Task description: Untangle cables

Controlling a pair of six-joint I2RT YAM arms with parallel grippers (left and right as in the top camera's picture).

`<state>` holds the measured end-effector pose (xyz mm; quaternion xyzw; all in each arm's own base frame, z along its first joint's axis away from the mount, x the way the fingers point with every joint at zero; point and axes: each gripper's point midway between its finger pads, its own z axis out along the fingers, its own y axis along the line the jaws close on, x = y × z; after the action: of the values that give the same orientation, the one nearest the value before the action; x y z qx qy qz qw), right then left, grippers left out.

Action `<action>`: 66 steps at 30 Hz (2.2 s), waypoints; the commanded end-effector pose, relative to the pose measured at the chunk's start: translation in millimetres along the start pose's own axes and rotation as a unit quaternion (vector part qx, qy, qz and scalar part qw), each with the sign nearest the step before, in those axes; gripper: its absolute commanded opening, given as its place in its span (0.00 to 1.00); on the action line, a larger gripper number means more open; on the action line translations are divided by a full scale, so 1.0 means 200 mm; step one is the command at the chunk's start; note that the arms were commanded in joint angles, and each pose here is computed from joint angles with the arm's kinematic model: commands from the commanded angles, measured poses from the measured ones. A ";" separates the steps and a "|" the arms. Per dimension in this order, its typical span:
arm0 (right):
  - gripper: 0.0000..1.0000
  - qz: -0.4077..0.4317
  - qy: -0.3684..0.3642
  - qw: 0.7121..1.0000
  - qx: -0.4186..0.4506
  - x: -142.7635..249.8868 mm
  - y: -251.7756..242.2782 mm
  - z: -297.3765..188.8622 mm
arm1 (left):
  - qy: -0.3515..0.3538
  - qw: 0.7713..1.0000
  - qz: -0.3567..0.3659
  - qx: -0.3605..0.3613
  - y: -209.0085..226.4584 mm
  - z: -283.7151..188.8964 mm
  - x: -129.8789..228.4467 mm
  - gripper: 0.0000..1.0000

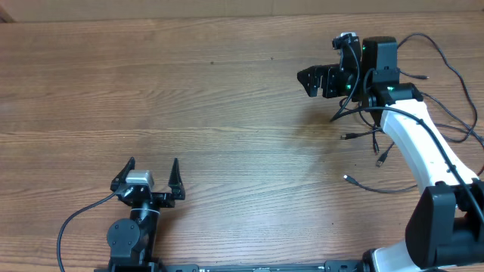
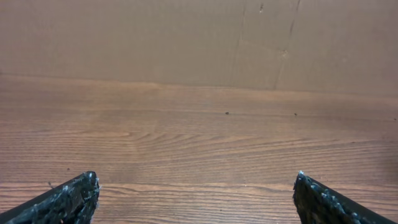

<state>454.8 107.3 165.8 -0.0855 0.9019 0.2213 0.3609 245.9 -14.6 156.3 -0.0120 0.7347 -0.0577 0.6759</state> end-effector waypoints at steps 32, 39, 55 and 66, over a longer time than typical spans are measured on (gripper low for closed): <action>1.00 -0.092 -0.227 0.969 0.029 0.51 0.07 -0.40 | -0.001 1.000 -0.001 -0.009 0.02 0.00 0.00 1.00; 1.00 -0.123 -0.307 0.943 0.023 0.66 0.15 -0.61 | -0.001 1.000 -0.001 -0.009 0.02 0.00 0.00 0.99; 1.00 -0.123 -0.333 0.934 0.046 0.80 0.15 -0.74 | -0.001 1.000 -0.001 -0.009 0.02 0.00 0.00 1.00; 1.00 -0.115 -0.370 0.917 0.095 0.74 0.09 -0.82 | -0.001 1.000 -0.001 -0.009 0.02 0.00 0.00 1.00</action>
<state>238.0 58.9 176.8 -0.0867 0.7039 0.1331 0.6923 246.0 -13.4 156.2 -0.0144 0.7348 -0.0552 0.6759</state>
